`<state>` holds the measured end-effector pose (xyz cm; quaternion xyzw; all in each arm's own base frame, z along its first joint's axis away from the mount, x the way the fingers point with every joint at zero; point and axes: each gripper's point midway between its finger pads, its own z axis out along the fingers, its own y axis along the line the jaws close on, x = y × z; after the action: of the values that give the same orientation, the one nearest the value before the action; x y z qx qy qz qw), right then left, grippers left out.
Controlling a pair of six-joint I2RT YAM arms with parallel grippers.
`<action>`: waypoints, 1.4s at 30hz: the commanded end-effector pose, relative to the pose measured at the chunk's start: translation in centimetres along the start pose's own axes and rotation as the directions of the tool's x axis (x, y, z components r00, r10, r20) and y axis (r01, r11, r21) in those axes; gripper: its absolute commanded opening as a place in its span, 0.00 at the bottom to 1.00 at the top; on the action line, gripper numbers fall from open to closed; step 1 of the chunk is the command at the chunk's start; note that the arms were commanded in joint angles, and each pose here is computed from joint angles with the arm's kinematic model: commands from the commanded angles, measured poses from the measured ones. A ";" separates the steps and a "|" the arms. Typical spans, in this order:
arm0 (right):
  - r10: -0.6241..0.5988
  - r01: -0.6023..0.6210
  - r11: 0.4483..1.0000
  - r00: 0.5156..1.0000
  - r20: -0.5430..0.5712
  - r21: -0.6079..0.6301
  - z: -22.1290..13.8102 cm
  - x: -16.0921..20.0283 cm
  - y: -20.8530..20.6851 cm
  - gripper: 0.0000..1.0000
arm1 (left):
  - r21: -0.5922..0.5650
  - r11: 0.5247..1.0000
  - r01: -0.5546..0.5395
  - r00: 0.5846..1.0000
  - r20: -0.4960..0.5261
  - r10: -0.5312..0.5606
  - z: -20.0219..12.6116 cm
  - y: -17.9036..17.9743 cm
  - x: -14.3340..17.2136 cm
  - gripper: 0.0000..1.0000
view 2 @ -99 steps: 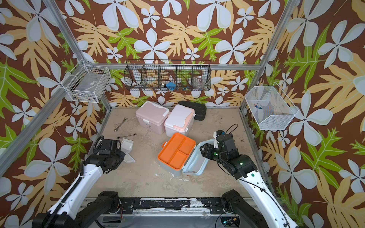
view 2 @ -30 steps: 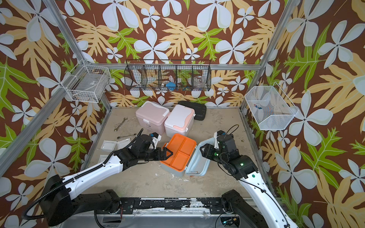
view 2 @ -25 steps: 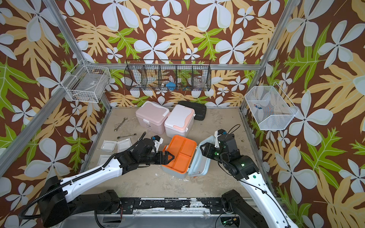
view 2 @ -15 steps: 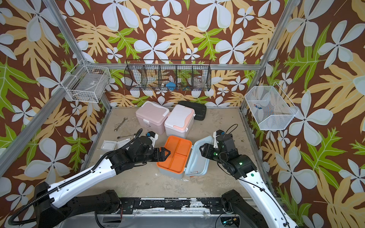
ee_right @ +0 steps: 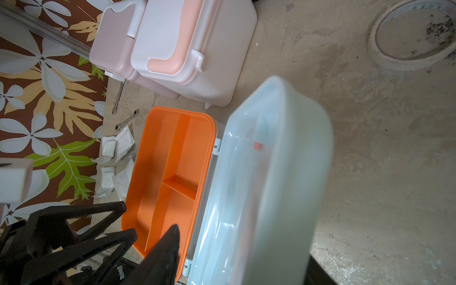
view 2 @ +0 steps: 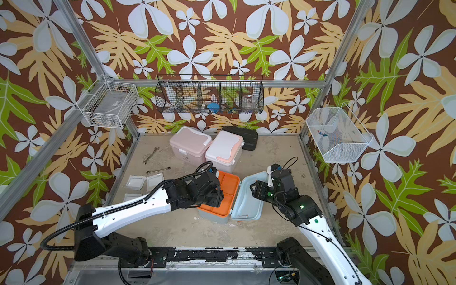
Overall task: Open first aid kits and take out gauze
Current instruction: Pick up the compartment layer from the first aid kit.
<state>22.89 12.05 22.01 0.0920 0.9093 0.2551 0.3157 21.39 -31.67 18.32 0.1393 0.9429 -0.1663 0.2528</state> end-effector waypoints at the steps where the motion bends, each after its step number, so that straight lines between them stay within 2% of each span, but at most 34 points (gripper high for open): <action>1: 0.000 0.000 1.000 1.000 0.006 0.005 0.1 0.0 -0.1 0.63 | -0.074 0.996 -0.050 0.999 -0.021 0.048 0.7 1.0 0.3 0.58; 10: 0.003 -0.003 1.000 1.000 0.004 0.000 0.1 0.0 -0.1 0.62 | -0.196 0.974 -0.111 0.992 -0.077 0.098 3.9 2.4 1.3 0.39; 15: 0.002 -0.002 1.000 1.000 0.007 0.003 0.0 0.0 -0.1 0.63 | -0.208 0.970 -0.128 0.989 -0.095 0.110 5.0 2.1 1.3 0.19; 19: 0.002 -0.002 1.000 1.000 0.007 0.002 -0.1 0.0 -0.1 0.63 | -0.219 0.968 -0.126 0.990 -0.086 0.109 4.5 1.9 0.9 0.07; 24: 0.002 -0.002 1.000 1.000 0.010 0.001 -0.1 0.0 -0.1 0.62 | -0.210 0.973 -0.095 0.995 -0.045 0.088 2.6 1.6 -0.1 0.00; 31: 0.003 -0.003 1.000 1.000 0.007 -0.002 -0.1 0.1 -0.1 0.63 | -0.195 0.979 -0.063 0.996 0.045 0.074 -1.7 1.5 -2.7 0.00; 35: 0.002 -0.002 1.000 1.000 0.007 -0.001 -0.1 0.2 -0.2 0.63 | -0.199 0.979 -0.045 0.991 0.113 0.069 -5.7 2.7 -5.8 0.00; 39: 0.003 -0.003 1.000 1.000 0.010 -0.004 -0.3 0.2 -0.1 0.63 | -0.195 0.981 0.019 0.978 0.207 0.022 -10.2 5.3 -9.2 0.00; 42: 0.005 -0.005 1.000 1.000 0.010 -0.006 -0.3 0.1 -0.1 0.63 | -0.204 0.978 0.041 0.970 0.241 0.009 -12.0 6.7 -10.3 0.00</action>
<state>22.55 11.89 22.00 0.0930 0.9082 0.2563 0.3175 27.11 -24.58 31.46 0.0717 0.9176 -0.1133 0.3743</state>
